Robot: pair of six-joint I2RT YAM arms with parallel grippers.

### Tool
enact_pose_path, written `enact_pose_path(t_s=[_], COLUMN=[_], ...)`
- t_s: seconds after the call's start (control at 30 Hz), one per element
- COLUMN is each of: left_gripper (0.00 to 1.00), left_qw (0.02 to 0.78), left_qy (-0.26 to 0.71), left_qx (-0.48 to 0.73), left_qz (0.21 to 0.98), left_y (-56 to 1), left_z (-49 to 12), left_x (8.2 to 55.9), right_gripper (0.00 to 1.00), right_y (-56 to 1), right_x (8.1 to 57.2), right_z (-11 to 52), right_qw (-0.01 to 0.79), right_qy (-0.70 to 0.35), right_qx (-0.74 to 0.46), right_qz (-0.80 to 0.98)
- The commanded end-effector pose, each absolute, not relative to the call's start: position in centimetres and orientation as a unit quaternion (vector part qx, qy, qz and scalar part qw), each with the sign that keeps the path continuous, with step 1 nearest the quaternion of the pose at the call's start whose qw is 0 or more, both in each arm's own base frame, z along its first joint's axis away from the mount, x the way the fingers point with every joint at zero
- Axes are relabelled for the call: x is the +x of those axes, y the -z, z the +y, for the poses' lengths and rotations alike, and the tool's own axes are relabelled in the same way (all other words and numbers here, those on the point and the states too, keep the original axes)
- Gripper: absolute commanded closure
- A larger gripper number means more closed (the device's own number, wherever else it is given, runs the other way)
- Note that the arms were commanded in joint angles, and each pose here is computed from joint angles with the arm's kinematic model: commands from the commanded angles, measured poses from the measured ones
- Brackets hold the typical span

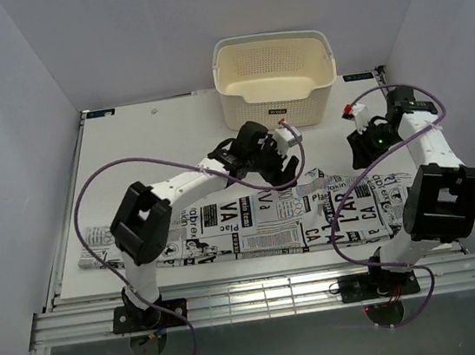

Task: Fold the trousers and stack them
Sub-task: Fold the trousers

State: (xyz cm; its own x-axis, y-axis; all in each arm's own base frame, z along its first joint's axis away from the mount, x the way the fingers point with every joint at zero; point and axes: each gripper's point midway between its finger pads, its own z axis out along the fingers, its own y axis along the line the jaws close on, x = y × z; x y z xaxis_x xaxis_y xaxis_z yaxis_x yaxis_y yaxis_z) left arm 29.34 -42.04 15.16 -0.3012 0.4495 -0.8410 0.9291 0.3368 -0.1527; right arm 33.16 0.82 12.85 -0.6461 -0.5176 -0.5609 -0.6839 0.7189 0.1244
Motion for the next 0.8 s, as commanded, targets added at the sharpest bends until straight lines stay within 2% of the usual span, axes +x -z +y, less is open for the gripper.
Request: enact_pose_path(t_s=[0.0,0.13,0.27,0.53,0.77], left_gripper=[0.18,0.19,0.19,0.19,0.22], left_qw=[0.307,0.326,0.328,0.316,0.284], left_qy=[0.345,0.335,0.349,0.437,0.458], left_qx=[0.465,0.455,0.436,0.409,0.396], left_qz=[0.755,0.758,0.762,0.736,0.743], left_y=[-11.8,-10.5,-9.5,-10.3,-7.3], left_z=[-42.9,-45.0,-46.3,-49.2,-50.2], left_x=[30.4,33.6,35.7,36.1,36.1], right_gripper=[0.55,0.58,0.59,0.58,0.55], right_y=[-11.5,-10.6,-10.8,-7.3,-5.5], right_x=[27.1,21.6,18.4,17.7,16.4], right_z=[-2.5,-2.7,-0.2,2.3,3.9], right_qw=[0.173,0.146,0.182,0.196,0.188], right_qy=[-0.131,-0.150,-0.167,-0.158,-0.174], right_qx=[-0.358,-0.387,-0.447,-0.514,-0.555], right_qz=[0.908,0.898,0.859,0.820,0.791])
